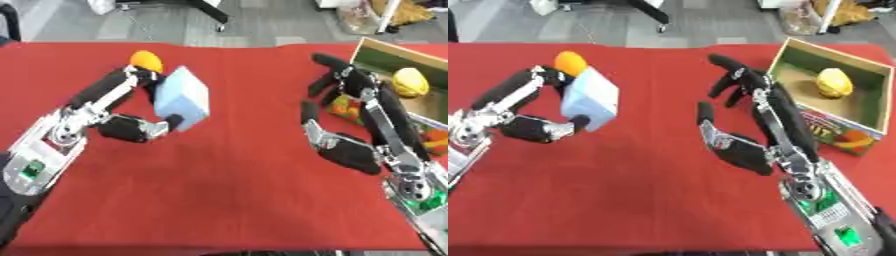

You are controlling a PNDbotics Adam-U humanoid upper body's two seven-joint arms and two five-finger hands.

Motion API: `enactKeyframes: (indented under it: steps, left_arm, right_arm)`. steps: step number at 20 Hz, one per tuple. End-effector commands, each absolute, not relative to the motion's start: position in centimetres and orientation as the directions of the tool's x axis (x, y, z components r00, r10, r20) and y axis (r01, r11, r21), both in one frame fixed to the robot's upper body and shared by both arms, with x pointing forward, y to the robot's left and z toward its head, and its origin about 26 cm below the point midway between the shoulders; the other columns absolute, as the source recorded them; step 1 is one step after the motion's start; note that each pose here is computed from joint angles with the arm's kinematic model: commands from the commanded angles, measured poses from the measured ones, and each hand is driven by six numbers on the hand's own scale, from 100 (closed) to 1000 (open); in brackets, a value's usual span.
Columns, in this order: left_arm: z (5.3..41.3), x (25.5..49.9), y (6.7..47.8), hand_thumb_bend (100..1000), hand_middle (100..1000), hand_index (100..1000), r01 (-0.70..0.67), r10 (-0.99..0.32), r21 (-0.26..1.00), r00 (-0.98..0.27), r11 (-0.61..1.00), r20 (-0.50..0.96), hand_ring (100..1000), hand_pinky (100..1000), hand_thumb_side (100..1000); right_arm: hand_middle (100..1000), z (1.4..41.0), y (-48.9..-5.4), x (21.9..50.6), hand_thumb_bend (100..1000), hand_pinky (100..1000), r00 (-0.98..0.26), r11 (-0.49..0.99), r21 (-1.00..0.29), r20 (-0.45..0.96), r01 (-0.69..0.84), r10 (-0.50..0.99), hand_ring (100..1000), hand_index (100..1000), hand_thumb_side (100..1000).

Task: Pick up the objects with one hand, pass them to the other hand, and then place them into the box on the other side of the table.

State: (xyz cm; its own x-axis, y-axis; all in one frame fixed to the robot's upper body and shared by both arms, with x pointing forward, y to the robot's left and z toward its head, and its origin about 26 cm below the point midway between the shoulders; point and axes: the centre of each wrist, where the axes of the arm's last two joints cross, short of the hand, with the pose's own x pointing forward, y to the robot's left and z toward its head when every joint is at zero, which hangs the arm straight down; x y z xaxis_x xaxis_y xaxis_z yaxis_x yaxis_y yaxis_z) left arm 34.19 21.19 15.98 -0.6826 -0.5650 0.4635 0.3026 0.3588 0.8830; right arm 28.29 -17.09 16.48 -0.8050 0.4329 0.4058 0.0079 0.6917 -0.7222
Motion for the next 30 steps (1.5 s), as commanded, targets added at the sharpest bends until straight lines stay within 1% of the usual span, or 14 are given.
enactKeyframes:
  steps: [1, 5, 6, 8, 10, 12, 16, 21, 30]
  left_arm:
    - [18.0, 32.7, 19.6, 109, 480, 604, 0.344, -0.505, 0.893, -0.738, 0.291, 0.448, 514, 832, 511]
    - [20.8, 30.7, 18.3, 107, 479, 603, 0.400, -0.446, 0.880, -0.759, 0.255, 0.474, 514, 831, 504]
    - [22.1, 30.2, 18.3, 109, 479, 603, 0.446, -0.434, 0.859, -0.741, 0.253, 0.512, 514, 831, 504]
    - [24.0, 29.9, 18.3, 111, 479, 603, 0.521, -0.415, 0.818, -0.706, 0.244, 0.574, 514, 831, 506]
    - [24.8, 29.9, 18.2, 112, 478, 603, 0.560, -0.398, 0.798, -0.695, 0.223, 0.599, 513, 833, 524]
    - [25.0, 29.8, 18.0, 111, 478, 603, 0.595, -0.379, 0.779, -0.687, 0.198, 0.621, 513, 835, 540]
    - [25.2, 29.8, 17.7, 118, 474, 599, 0.631, -0.370, 0.757, -0.672, 0.167, 0.642, 510, 834, 543]
    - [25.0, 29.8, 18.0, 129, 472, 598, 0.630, -0.420, 0.759, -0.651, 0.165, 0.632, 508, 831, 542]
    - [24.5, 29.8, 18.5, 144, 469, 597, 0.625, -0.517, 0.762, -0.603, 0.169, 0.608, 508, 827, 541]
  right_arm:
    - [500, 17.7, -16.9, 28.2, 100, 475, -0.837, 0.642, -0.766, 0.357, -0.008, 0.415, 647, 923, 421]
    - [493, 18.3, -16.3, 28.2, 100, 474, -0.859, 0.584, -0.810, 0.335, -0.052, 0.388, 641, 935, 494]
    - [492, 18.5, -16.2, 28.3, 100, 474, -0.863, 0.566, -0.821, 0.332, -0.066, 0.381, 640, 937, 510]
    - [490, 18.9, -16.0, 28.3, 100, 472, -0.870, 0.540, -0.837, 0.331, -0.091, 0.366, 639, 941, 528]
    - [489, 19.1, -15.7, 28.4, 100, 473, -0.876, 0.522, -0.846, 0.331, -0.110, 0.352, 638, 943, 538]
    - [490, 19.3, -15.5, 28.4, 103, 475, -0.881, 0.507, -0.854, 0.327, -0.120, 0.343, 639, 944, 544]
    - [491, 19.4, -15.3, 28.3, 114, 480, -0.890, 0.478, -0.870, 0.306, -0.118, 0.337, 639, 946, 544]
    - [496, 19.5, -15.5, 28.4, 101, 486, -0.892, 0.473, -0.876, 0.289, -0.100, 0.347, 643, 949, 539]
    - [504, 19.7, -15.9, 28.5, 106, 496, -0.896, 0.460, -0.885, 0.259, -0.071, 0.360, 647, 956, 520]
